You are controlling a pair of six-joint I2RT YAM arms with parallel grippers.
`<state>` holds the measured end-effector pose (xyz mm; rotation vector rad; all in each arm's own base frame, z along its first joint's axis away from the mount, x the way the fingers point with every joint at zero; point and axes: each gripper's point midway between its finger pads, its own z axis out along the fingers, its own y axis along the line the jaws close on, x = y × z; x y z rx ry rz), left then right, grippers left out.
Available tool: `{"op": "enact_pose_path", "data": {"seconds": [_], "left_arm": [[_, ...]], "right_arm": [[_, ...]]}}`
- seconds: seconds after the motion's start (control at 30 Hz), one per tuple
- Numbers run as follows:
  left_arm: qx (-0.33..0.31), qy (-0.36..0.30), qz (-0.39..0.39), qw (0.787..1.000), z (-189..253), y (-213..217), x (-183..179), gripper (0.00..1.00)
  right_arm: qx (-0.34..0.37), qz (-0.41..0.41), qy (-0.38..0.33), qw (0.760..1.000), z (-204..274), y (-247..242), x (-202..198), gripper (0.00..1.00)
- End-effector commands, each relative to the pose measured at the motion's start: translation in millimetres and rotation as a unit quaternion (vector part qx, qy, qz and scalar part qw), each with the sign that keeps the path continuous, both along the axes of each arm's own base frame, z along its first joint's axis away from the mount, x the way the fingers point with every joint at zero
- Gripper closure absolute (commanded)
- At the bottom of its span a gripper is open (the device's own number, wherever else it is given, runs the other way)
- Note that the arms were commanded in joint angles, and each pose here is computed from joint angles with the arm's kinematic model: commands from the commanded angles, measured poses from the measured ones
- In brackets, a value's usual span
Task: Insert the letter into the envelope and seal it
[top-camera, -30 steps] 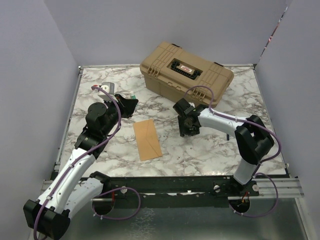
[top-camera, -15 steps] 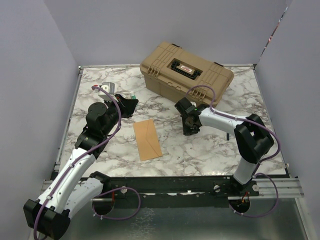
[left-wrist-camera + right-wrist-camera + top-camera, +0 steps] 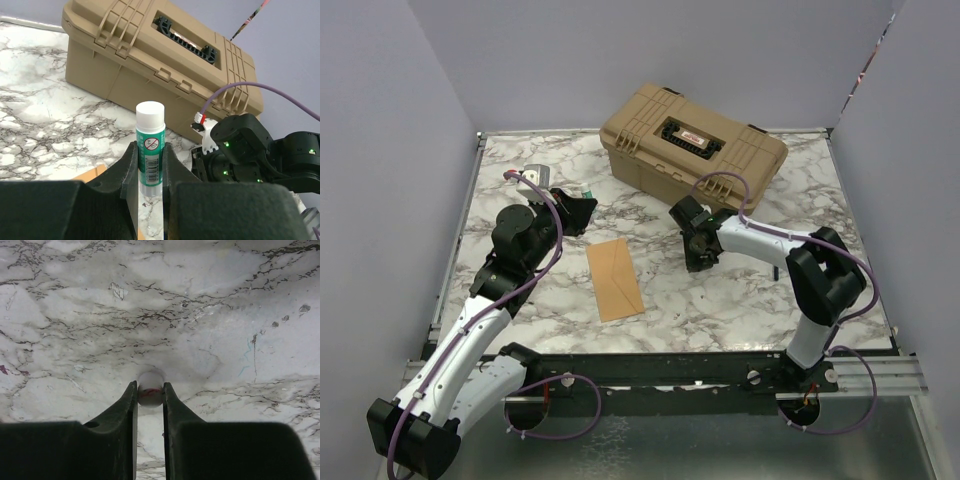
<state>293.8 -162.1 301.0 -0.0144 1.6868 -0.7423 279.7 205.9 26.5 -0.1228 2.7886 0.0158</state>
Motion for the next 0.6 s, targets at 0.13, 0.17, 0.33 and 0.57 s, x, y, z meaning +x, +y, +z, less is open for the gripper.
{"op": "enact_pose_path", "data": {"seconds": [0.13, 0.17, 0.33, 0.57], "left_arm": [[-0.006, -0.008, -0.028, 1.000, 3.0, -8.1, -5.2, 1.00], [-0.005, -0.013, -0.038, 0.999, 4.4, -11.2, -6.8, 1.00], [0.005, -0.068, -0.141, 0.988, 21.9, -38.4, -24.8, 1.00], [0.034, -0.121, -0.185, 0.975, 37.1, -49.9, -26.3, 1.00]], "right_arm": [[0.060, 0.031, -0.032, 0.997, 30.9, 19.2, 9.5, 1.00], [0.078, 0.040, -0.044, 0.995, 43.8, 24.9, 11.7, 1.00], [0.209, 0.117, -0.128, 0.963, 138.9, 63.7, 17.2, 1.00], [0.367, 0.240, -0.203, 0.875, 268.8, 102.9, -8.2, 1.00]]}}
